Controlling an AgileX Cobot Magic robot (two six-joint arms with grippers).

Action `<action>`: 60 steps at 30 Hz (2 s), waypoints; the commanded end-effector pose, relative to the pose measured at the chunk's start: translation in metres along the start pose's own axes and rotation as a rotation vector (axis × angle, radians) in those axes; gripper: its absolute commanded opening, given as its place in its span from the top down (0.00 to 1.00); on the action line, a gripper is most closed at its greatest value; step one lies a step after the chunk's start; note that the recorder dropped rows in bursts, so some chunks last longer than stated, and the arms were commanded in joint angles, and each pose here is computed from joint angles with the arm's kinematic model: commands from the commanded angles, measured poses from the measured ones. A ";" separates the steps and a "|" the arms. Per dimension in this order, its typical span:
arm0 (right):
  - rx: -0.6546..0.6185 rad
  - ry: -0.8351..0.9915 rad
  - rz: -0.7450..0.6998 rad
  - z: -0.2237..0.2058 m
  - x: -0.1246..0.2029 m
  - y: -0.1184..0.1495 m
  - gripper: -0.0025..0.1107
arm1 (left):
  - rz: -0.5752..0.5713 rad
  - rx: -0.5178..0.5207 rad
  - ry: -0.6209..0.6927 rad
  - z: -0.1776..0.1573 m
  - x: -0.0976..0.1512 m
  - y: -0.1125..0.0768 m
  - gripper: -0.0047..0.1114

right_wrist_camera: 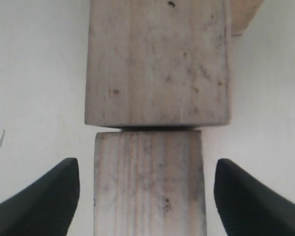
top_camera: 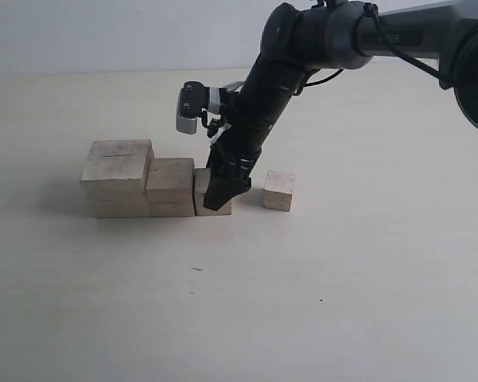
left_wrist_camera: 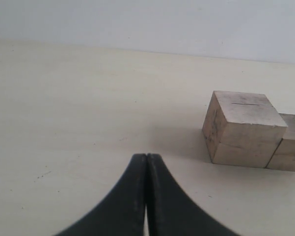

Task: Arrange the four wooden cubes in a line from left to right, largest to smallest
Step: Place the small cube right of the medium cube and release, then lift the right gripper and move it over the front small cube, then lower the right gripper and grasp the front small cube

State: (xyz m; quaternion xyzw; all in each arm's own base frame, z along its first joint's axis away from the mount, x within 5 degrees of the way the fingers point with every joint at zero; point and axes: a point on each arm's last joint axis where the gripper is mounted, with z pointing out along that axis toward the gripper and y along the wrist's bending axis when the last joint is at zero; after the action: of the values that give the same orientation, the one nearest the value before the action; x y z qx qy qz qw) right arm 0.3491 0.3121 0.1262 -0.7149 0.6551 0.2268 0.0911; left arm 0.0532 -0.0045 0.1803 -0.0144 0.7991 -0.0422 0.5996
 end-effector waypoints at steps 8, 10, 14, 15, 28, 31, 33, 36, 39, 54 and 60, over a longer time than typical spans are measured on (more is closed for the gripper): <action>0.080 0.047 0.066 -0.029 -0.006 0.005 0.34 | 0.000 0.008 -0.012 0.000 -0.001 0.000 0.96; 0.121 0.072 0.106 -0.042 -0.008 0.007 0.34 | 0.000 0.008 -0.012 0.000 -0.001 0.000 0.96; 0.182 0.077 0.165 -0.067 -0.014 0.013 0.34 | 0.000 0.008 -0.012 0.000 -0.001 0.000 0.96; 0.197 0.076 0.165 -0.072 -0.015 0.015 0.34 | 0.000 0.008 -0.012 0.000 -0.001 0.000 0.96; 0.279 0.201 0.279 -0.103 0.008 0.010 0.39 | 0.000 0.008 -0.012 0.000 -0.001 0.000 0.96; 0.277 0.188 0.299 -0.105 0.011 0.008 0.39 | 0.000 0.008 -0.012 0.000 -0.001 0.000 0.96; 0.261 0.189 0.307 -0.102 0.013 0.009 0.39 | 0.000 0.008 -0.012 0.000 -0.001 0.000 0.96; 0.220 0.198 0.319 -0.092 0.019 0.013 0.39 | 0.000 0.008 -0.012 0.000 -0.001 0.000 0.96; 0.198 0.255 0.323 -0.082 0.031 0.017 0.39 | 0.000 0.008 -0.012 0.000 -0.001 0.000 0.96; 0.197 0.234 0.300 -0.068 0.035 0.016 0.38 | 0.000 0.008 -0.012 0.000 -0.001 0.000 0.96; 0.168 0.236 0.321 -0.053 0.040 0.012 0.30 | 0.000 0.008 -0.012 0.000 -0.001 0.000 0.96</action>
State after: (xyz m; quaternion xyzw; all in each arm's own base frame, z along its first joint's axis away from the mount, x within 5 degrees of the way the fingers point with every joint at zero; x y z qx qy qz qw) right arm 0.3491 0.2505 0.1660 -0.6126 0.7838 0.0938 0.0393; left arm 0.0532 -0.0045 0.1803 -0.0144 0.7991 -0.0422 0.5996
